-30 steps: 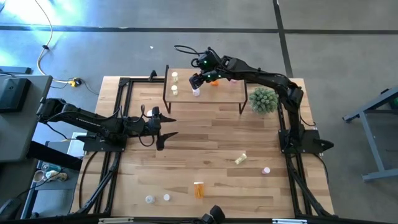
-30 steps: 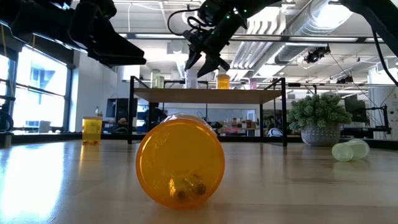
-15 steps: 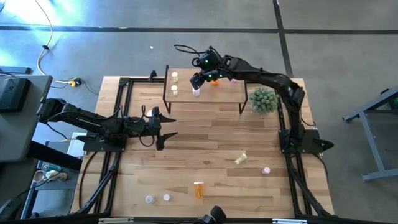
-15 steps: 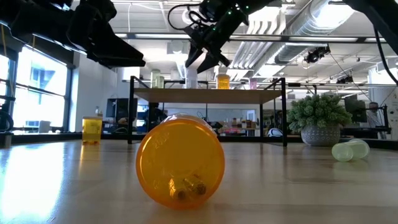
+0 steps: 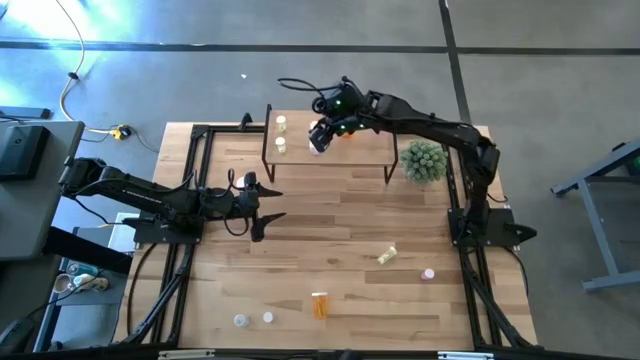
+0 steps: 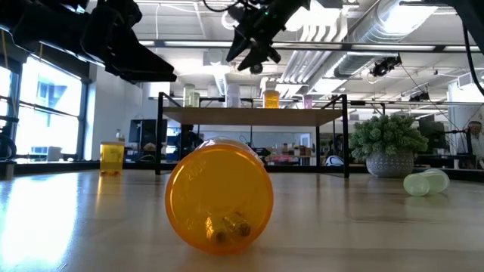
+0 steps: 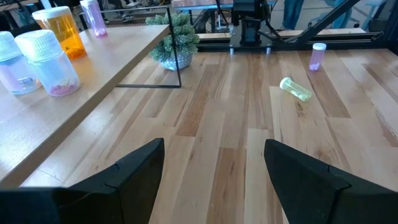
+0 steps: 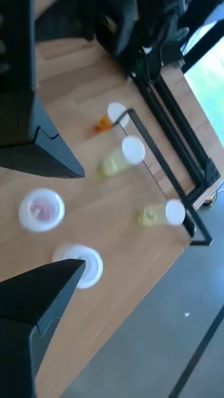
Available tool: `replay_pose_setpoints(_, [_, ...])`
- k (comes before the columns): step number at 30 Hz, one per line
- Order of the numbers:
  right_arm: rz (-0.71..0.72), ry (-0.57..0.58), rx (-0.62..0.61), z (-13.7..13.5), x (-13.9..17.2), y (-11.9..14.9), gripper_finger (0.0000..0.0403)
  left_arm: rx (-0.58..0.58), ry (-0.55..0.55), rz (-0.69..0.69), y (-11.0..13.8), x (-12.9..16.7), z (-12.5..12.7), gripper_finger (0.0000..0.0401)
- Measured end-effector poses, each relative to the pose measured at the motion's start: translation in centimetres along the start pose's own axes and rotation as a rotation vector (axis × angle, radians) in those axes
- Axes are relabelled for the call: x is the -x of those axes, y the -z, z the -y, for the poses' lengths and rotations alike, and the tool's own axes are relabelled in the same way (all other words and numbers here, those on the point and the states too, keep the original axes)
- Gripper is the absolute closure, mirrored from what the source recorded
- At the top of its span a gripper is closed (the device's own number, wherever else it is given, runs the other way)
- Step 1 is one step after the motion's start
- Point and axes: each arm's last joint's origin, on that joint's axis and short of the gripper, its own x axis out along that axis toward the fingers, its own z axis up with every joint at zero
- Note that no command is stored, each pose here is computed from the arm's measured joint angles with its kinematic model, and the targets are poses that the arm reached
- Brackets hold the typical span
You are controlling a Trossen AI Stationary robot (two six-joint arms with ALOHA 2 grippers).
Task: Pick and place medicine bottles onto shelf by color
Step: Put the top orange pill bottle aligned with the other orange pill bottle on the shelf
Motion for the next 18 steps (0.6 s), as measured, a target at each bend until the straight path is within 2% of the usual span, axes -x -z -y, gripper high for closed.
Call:
replay_pose_setpoints(5, [-0.023, -0.031, 0.073, -2.0, 1.4, 0.5, 0.0188, 0.0, 0.0, 0.0, 0.0, 0.0, 0.0, 0.0134])
replay_pose_setpoints(11, [-0.185, -0.066, 0.176, -5.3, 2.0, 3.0, 0.0188, -0.004, 0.0, -0.01, 0.1, 0.0, 0.0, 0.0134])
replay_pose_setpoints(18, [-0.243, -0.117, 0.299, -10.1, 2.7, 5.4, 0.0188, -0.005, 0.0, -0.014, 0.1, 0.0, 0.0, 0.0134])
